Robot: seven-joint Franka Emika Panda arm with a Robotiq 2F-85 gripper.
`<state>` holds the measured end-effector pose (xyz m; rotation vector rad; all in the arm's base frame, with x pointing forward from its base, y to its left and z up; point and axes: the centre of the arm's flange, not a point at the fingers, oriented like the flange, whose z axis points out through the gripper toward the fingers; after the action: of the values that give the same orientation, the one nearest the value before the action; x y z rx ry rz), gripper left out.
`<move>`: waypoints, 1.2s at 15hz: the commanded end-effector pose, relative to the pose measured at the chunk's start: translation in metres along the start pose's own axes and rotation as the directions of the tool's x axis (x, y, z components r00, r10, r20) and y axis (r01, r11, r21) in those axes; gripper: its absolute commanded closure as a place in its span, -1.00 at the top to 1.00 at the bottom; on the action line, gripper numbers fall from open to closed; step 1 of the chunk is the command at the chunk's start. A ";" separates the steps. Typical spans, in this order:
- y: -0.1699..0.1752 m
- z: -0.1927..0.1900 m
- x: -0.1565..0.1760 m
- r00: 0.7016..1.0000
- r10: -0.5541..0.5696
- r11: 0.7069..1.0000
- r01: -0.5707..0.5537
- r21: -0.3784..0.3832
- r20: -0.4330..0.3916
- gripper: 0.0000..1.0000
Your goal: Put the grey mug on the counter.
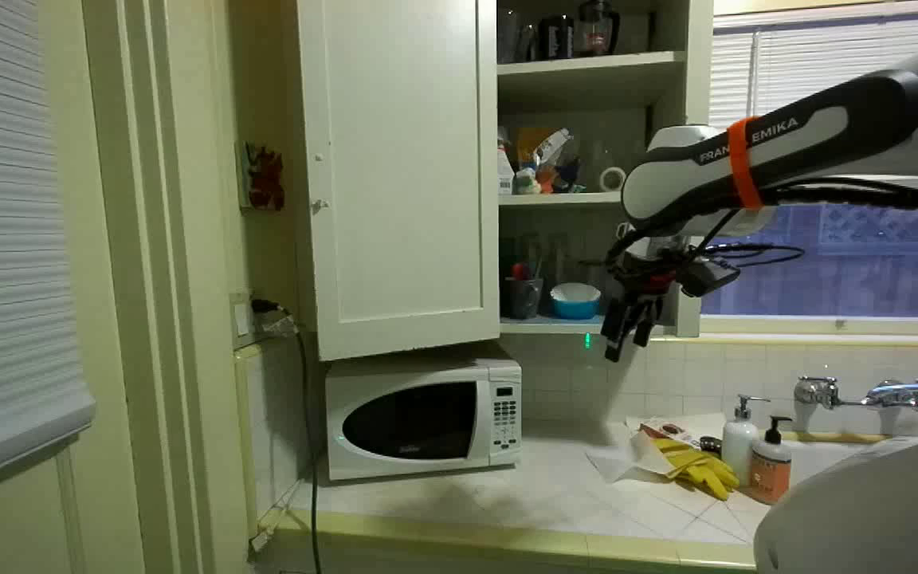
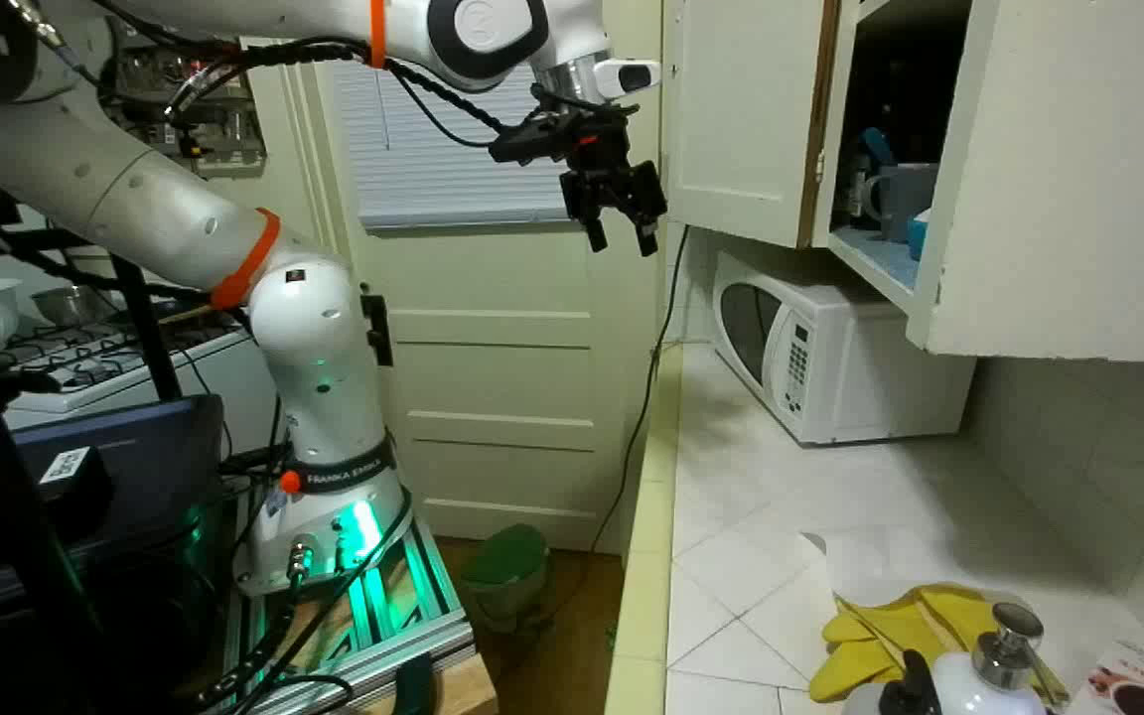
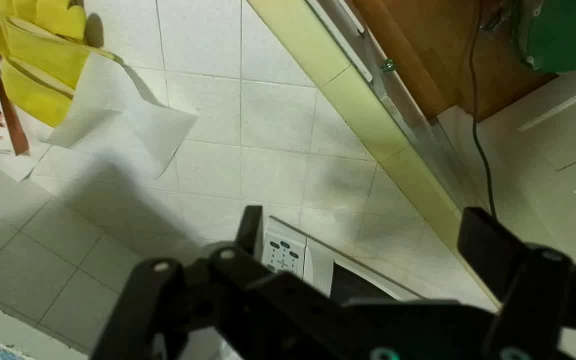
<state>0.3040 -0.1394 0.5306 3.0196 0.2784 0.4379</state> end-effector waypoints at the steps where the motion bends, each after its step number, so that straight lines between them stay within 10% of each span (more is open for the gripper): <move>1: 0.000 0.000 0.000 1.000 0.000 1.000 0.000 0.000 0.000 1.00; 18: 0.002 -0.001 0.009 0.998 0.032 0.999 -0.033 -0.017 -0.054 1.00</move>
<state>0.3045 -0.1395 0.5316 3.0184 0.2713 0.4468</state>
